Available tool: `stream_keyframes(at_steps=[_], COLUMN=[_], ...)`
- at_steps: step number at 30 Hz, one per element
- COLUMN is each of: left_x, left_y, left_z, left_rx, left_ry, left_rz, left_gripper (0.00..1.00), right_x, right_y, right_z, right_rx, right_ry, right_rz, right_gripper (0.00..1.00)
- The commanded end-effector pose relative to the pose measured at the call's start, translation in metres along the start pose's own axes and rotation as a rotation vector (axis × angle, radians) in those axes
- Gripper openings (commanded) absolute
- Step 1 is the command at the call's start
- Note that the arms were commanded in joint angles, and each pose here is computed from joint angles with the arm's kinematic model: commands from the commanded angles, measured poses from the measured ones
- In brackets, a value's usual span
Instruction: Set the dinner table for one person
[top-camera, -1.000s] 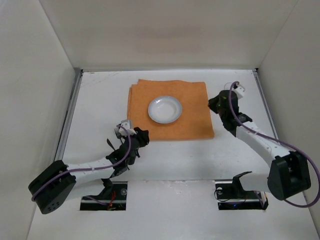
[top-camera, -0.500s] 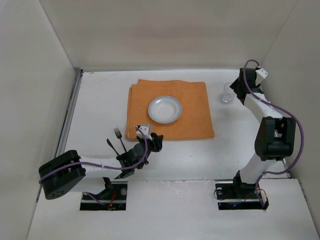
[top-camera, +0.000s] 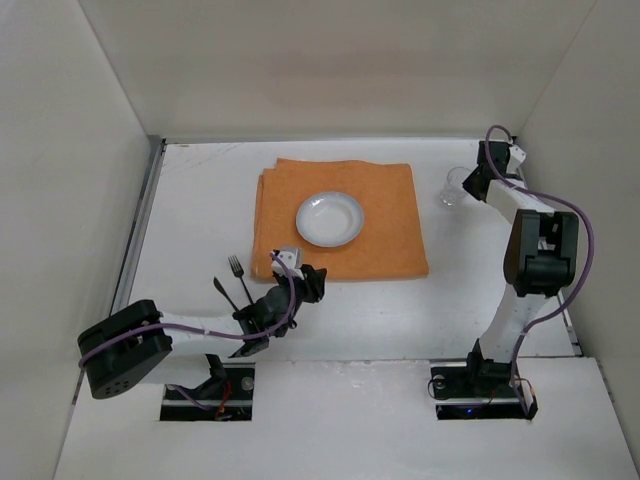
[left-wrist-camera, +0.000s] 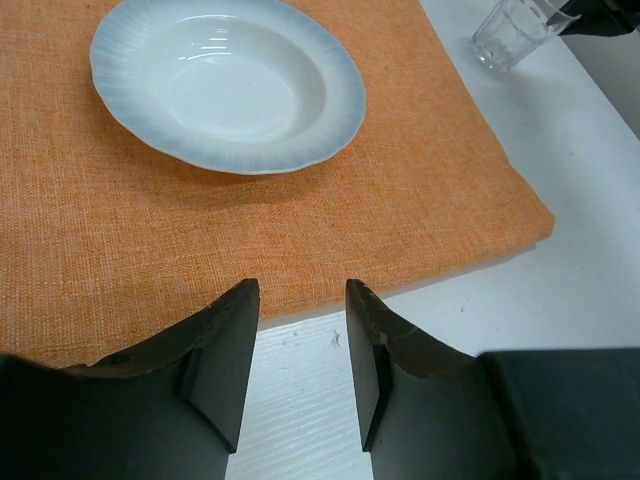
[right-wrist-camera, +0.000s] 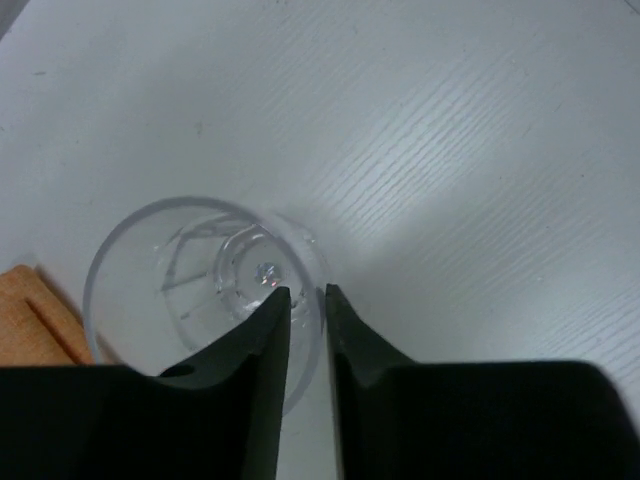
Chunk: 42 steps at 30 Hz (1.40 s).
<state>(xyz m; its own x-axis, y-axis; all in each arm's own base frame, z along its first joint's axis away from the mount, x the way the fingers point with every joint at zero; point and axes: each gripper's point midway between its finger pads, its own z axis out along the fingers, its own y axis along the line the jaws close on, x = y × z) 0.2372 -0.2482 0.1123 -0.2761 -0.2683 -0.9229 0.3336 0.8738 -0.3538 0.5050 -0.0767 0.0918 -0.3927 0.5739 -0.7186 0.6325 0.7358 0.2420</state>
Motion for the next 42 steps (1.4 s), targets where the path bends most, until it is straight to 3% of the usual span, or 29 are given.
stream_keyframes(at_steps=[1,4,10,18,23,37,42], left_x=[-0.021,-0.022,-0.022,-0.024,-0.025,-0.025,-0.024], left_y=[-0.009,-0.008,-0.007,-0.004,-0.004,-0.001,0.001], left_z=[0.006,0.005,0.006,0.006,0.005,0.005,0.007], left_rx=[0.010,0.007,0.005,-0.002,0.004,-0.001,-0.011], left_ry=[-0.067,-0.070,-0.070,-0.076,-0.076,-0.077,-0.074], left_rz=[-0.044,-0.048,-0.061,-0.073,-0.083,-0.092,-0.090], left_gripper=[0.38,0.38,0.39,0.39,0.40,0.40,0.40], right_x=[-0.021,-0.043,-0.071,-0.015,0.013,0.057,0.058], right_y=[0.012,0.017,0.059,0.159,0.191,0.177,0.178], right_z=[-0.008,-0.031,-0.089,-0.110,-0.102,-0.062,-0.059], right_rx=[-0.050,-0.083,-0.205,-0.366,-0.382,-0.285,-0.285], right_ry=[-0.036,-0.117,-0.209,-0.120,-0.083,0.015,0.013], right_rz=[0.038,0.060,0.003,-0.146,-0.210,-0.298,-0.300], right_gripper=[0.16,0.11,0.11,0.12,0.13,0.15,0.26])
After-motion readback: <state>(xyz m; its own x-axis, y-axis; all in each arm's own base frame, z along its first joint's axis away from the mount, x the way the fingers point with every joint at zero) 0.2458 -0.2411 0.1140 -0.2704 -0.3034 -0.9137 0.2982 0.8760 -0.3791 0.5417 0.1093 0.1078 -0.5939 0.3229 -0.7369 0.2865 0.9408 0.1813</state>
